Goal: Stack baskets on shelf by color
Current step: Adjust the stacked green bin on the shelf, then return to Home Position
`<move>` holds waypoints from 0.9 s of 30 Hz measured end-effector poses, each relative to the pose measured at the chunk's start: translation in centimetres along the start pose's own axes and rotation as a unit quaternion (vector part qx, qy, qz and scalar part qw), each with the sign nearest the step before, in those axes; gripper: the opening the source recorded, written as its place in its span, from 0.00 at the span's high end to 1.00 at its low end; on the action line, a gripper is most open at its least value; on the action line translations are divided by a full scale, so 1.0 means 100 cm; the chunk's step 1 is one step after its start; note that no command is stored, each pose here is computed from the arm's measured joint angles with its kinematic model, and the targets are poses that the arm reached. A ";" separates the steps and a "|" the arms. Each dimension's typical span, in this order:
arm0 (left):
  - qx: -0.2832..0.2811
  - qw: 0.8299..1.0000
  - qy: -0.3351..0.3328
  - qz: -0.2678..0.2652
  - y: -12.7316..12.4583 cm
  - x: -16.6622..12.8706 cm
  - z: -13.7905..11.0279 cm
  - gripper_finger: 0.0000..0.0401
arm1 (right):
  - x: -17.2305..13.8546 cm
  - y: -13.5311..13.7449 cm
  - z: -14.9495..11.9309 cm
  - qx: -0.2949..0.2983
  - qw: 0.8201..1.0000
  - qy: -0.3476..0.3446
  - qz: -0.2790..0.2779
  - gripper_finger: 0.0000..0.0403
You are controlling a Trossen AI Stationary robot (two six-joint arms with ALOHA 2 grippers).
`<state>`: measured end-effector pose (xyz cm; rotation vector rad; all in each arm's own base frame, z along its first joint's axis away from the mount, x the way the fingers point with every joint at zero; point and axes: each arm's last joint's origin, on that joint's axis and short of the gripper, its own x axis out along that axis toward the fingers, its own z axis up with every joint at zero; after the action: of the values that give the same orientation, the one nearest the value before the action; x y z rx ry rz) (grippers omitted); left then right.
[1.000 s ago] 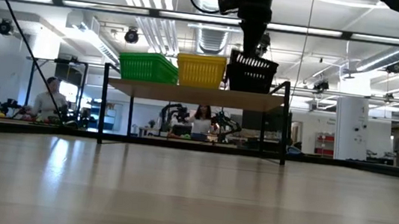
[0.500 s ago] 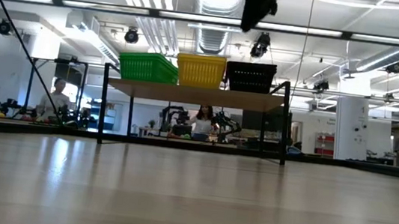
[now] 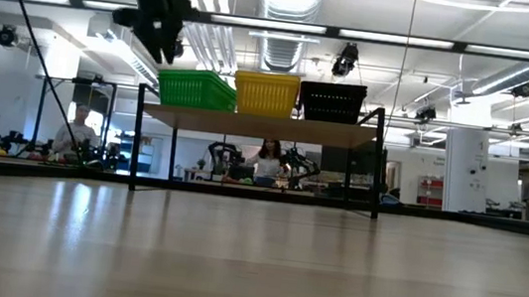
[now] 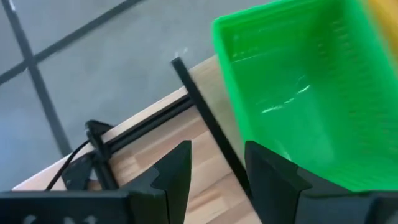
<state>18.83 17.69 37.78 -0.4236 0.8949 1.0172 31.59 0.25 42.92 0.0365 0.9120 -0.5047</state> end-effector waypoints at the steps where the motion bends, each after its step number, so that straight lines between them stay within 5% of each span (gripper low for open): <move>1: 0.000 1.000 0.008 0.005 0.001 0.006 0.002 0.67 | -0.004 0.004 -0.004 0.003 1.000 -0.003 -0.003 0.91; 10: 0.012 0.999 0.052 0.005 -0.004 0.036 0.007 0.67 | -0.031 0.021 -0.031 0.026 0.998 -0.041 -0.029 0.93; 17: 0.007 0.995 0.063 -0.074 -0.012 0.029 0.004 0.67 | -0.042 0.014 -0.036 0.025 0.998 -0.052 -0.026 0.93; 27: 0.001 0.996 0.036 -0.082 -0.006 0.004 -0.002 0.67 | -0.043 -0.004 -0.061 0.041 0.998 -0.021 -0.053 0.93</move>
<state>19.39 17.46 37.32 -0.5258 0.9091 0.8549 24.68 3.11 42.46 0.0508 0.8544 -0.6395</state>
